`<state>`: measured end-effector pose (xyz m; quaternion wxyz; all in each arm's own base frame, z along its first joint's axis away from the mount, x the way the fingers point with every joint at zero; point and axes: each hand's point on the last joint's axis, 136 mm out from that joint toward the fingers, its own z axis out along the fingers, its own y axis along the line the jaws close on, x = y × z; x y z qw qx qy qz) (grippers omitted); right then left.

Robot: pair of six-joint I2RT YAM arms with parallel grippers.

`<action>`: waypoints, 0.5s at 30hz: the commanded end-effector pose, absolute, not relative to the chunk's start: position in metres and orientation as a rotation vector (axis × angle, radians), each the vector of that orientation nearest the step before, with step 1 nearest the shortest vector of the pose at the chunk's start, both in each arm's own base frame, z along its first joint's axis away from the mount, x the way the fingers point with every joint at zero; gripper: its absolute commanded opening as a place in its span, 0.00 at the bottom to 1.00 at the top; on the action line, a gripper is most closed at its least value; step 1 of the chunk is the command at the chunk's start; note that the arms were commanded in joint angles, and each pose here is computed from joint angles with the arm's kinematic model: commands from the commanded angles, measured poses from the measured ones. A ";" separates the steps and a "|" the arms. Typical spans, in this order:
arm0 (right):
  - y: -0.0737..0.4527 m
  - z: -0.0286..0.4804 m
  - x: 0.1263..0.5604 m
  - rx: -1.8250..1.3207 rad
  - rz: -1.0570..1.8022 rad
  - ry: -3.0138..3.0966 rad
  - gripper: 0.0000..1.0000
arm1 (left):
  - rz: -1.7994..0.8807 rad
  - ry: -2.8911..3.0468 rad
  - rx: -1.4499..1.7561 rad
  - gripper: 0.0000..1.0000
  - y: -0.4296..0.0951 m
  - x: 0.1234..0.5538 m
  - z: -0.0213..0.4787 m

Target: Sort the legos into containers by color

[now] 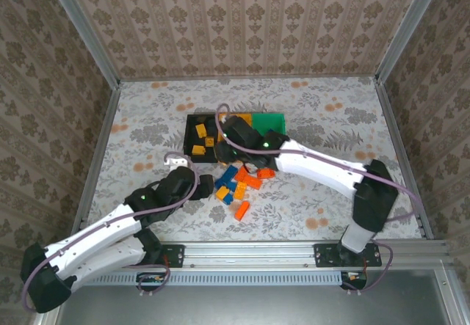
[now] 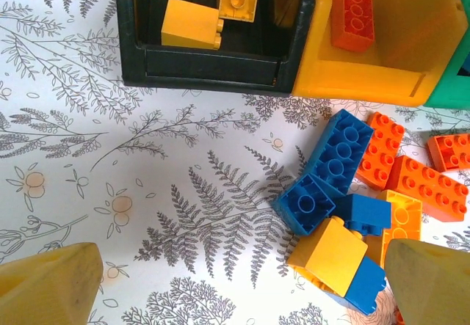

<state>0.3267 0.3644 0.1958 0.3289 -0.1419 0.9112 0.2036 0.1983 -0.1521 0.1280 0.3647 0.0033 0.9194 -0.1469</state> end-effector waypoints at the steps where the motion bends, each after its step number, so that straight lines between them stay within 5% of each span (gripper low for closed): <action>1: 0.391 0.185 0.362 -0.427 0.560 2.388 0.30 | -0.356 2.389 -0.027 1.00 -0.142 0.191 0.119; 11: 0.446 0.156 0.425 -0.420 0.658 2.425 0.35 | -0.370 2.410 -0.036 1.00 -0.142 0.187 0.110; 15: 0.450 0.162 0.433 -0.409 0.660 2.427 0.57 | -0.372 2.409 -0.029 1.00 -0.142 0.187 0.111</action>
